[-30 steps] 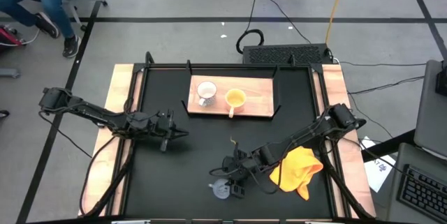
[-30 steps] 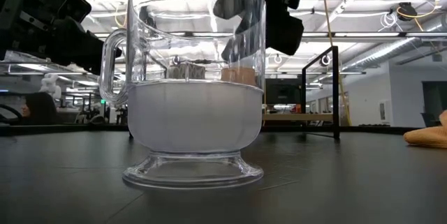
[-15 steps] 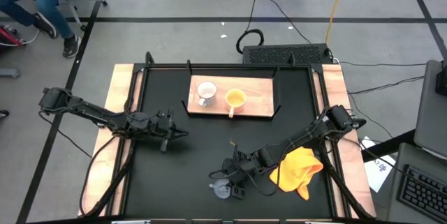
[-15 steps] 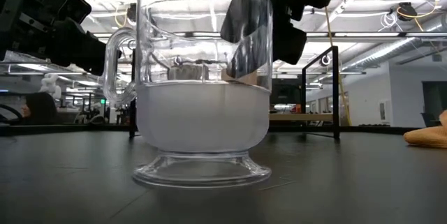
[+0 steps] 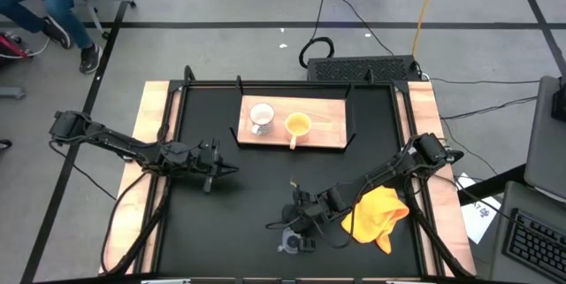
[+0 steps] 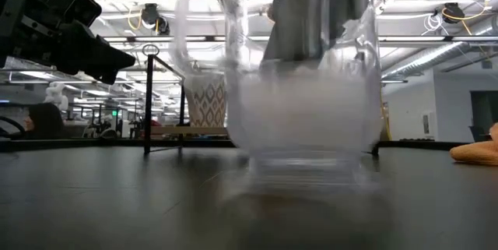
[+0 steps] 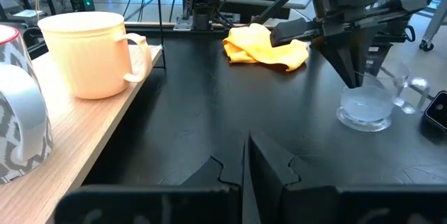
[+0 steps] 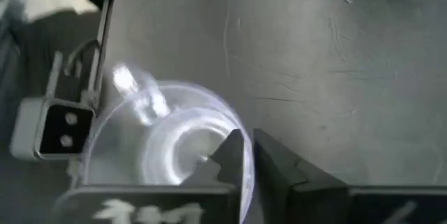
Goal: Stack small to large cups/mugs on shelf
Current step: Put the transparent mug on the shelf
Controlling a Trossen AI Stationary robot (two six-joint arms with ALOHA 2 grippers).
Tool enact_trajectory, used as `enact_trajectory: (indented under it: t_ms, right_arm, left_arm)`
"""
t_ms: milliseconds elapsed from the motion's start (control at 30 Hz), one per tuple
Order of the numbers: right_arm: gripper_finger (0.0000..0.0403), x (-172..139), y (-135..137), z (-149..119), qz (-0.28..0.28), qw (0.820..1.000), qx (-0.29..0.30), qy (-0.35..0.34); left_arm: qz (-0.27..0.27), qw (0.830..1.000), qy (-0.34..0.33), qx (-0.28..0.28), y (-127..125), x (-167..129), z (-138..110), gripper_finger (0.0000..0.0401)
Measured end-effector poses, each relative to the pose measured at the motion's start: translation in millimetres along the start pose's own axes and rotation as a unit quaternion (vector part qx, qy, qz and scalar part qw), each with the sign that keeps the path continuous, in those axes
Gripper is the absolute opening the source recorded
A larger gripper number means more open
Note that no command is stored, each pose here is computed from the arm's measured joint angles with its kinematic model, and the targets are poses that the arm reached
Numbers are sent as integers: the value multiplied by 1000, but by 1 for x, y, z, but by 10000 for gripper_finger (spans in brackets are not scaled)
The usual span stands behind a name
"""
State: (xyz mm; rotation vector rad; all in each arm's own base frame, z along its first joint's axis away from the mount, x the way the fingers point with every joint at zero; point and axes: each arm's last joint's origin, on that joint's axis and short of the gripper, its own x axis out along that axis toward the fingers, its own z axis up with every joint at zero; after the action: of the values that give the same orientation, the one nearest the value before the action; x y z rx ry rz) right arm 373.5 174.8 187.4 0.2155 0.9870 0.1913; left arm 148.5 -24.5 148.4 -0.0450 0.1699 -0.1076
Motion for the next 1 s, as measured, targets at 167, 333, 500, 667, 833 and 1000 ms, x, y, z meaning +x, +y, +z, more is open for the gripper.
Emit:
enact_trajectory:
  t_ms: [167,333,500,667,833,1000]
  right_arm:
    - [10,-2,-1,-1,-5,998,-63,10]
    - [3,-4,-4,-5,-12,989,-142,35]
    - [2,-4,-5,-8,-15,974,-219,52]
    - [1,-5,-5,-11,-14,958,-277,68]
    - [1,-6,-3,-14,-11,946,-314,80]
    - [1,-5,-2,-15,-9,941,-328,83]
  left_arm:
    - [0,1000,3,0,0,0,-1,24]
    - [1,1000,8,0,0,0,-2,24]
    - [1,1000,17,0,0,0,-3,24]
    - [1,1000,18,1,0,0,-4,24]
    - [1,1000,18,3,0,0,-4,24]
    - [1,1000,21,3,0,0,-4,24]
